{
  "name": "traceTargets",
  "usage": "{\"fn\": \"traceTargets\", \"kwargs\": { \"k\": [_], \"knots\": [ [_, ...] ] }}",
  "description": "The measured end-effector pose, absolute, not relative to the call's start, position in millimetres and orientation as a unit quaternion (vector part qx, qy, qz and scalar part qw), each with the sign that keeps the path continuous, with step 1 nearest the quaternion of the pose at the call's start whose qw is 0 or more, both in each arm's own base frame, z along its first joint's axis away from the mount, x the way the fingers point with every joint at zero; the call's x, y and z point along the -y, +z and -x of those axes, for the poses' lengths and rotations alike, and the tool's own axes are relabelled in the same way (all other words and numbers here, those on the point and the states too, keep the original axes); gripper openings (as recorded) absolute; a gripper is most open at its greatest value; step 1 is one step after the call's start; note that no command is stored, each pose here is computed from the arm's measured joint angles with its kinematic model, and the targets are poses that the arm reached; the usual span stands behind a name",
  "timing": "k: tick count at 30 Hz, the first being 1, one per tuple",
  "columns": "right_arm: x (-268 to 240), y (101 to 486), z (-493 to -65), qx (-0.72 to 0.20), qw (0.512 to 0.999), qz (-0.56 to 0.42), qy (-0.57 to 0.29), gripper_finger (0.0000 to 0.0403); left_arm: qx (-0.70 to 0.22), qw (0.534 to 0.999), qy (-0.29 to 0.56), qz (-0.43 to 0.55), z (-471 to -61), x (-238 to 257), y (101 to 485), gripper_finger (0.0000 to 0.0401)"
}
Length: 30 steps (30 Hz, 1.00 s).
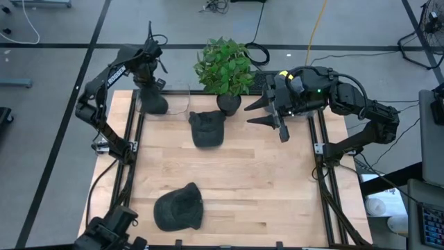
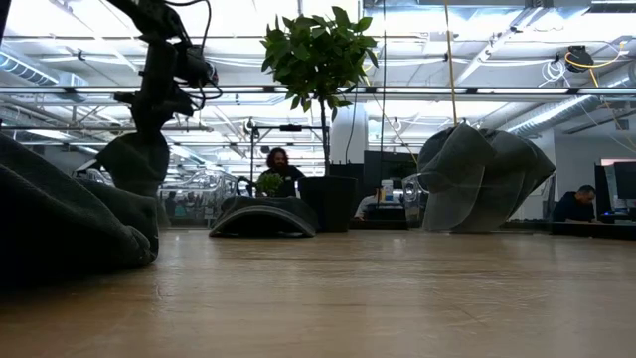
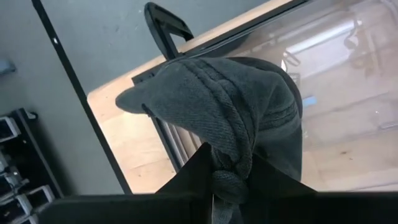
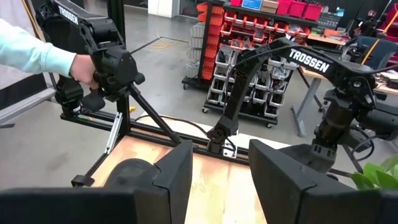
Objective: Pick & Place hat
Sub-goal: Put the top right black cap into the left transparent bin, then put the bottom black cap into the left transparent bin
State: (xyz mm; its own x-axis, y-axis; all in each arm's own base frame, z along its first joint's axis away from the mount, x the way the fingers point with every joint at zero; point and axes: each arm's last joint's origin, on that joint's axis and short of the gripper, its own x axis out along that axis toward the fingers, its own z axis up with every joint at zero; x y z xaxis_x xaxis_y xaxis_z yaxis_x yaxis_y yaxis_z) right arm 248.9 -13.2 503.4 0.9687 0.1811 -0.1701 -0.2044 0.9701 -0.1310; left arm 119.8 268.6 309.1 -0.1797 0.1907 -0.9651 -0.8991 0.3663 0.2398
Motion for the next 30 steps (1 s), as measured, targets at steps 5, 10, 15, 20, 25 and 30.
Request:
{"fn": "traceTargets", "kwargs": {
  "k": [5,10,15,20,25,30],
  "knots": [
    [13.2,503.3,-249.0,-0.079,0.989,0.076,0.097,0.0144,-0.601,0.571,0.466,0.309,-118.9,-266.4,309.4,0.0079],
    [13.2,503.3,-249.1,-0.078,0.989,0.082,0.098,0.0144,-0.583,0.59,0.456,0.322,-118.9,-261.1,316.2,0.0183],
    [13.2,503.3,-249.0,-0.078,0.989,0.081,0.098,0.0144,-0.548,0.622,0.452,0.33,-119.7,-255.7,336.9,0.0252],
    [13.2,503.3,-249.0,-0.078,0.989,0.081,0.098,0.0144,-0.507,0.656,0.461,0.317,-118.8,-246.2,369.6,0.0292],
    [13.2,503.3,-249.0,-0.078,0.989,0.082,0.098,0.0144,-0.443,0.715,0.448,0.302,-118.5,-228.9,409.3,0.0311],
    [13.3,503.3,-249.1,-0.078,0.989,0.086,0.097,0.0144,-0.378,0.781,0.411,0.281,-121.6,-208.2,447.7,0.031]
  ]
}}
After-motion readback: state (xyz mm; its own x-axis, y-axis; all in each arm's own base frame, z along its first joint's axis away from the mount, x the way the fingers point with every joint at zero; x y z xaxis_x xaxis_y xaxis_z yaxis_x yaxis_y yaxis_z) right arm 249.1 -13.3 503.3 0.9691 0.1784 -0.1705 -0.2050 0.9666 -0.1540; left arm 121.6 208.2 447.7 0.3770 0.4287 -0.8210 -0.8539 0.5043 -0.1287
